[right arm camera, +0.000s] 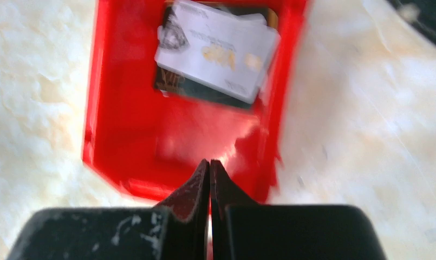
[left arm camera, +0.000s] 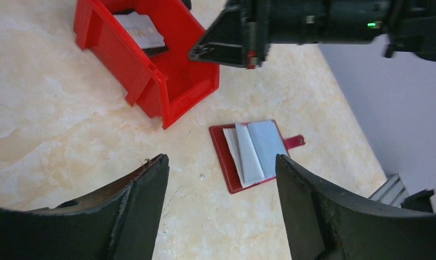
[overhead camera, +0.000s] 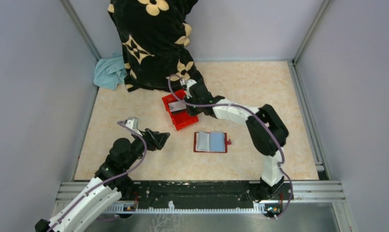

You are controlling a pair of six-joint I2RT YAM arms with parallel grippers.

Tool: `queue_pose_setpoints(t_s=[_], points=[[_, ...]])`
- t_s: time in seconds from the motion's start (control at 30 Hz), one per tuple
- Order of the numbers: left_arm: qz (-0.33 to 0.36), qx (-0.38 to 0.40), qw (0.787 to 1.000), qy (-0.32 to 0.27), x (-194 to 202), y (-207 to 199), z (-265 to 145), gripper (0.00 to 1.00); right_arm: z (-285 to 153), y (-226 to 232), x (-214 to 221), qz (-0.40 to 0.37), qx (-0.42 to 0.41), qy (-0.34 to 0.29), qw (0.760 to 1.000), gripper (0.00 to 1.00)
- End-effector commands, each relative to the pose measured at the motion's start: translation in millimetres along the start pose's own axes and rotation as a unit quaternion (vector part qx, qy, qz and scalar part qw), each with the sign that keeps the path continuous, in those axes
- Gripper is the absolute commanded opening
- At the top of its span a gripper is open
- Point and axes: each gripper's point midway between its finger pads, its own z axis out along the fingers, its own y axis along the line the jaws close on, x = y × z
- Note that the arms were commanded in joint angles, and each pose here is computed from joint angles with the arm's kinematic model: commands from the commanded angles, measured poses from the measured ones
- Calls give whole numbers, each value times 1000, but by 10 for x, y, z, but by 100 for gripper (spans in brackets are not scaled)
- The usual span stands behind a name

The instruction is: Take the credit cards out of the card holder

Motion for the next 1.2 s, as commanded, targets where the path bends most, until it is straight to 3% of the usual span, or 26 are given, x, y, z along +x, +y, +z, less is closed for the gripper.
queue_pose_setpoints(t_s=[0.0,0.03,0.13,0.3,0.4,0.5,0.6,0.77,1.03,1.1,1.17], points=[[26,47,998,33,18,-230,98,75,-793,-59,-633,4,41,-193,980,0],[26,54,997,41,51,-259,129,75,-1079,-72,-737,9,48,-243,969,3],[26,69,996,57,134,-319,216,74,-1381,-203,-591,17,72,-283,956,20],[32,77,994,64,176,-374,328,75,-1516,-409,-216,27,112,-258,959,39],[22,65,994,83,258,-345,416,84,-1436,-621,163,58,138,-211,966,49],[16,58,991,119,422,-310,487,92,-1363,-778,522,102,141,-172,970,50],[6,70,988,135,538,-328,514,94,-1324,-842,803,115,152,-143,971,49],[4,88,986,142,613,-385,575,82,-1155,-855,1206,131,147,-98,976,49],[1,83,982,171,761,-367,615,80,-1016,-620,1449,110,127,-52,984,50],[-1,82,981,173,786,-354,610,80,-1007,-557,1506,101,129,-40,986,53],[-3,81,981,176,813,-338,607,79,-1010,-500,1545,95,134,-35,986,65]])
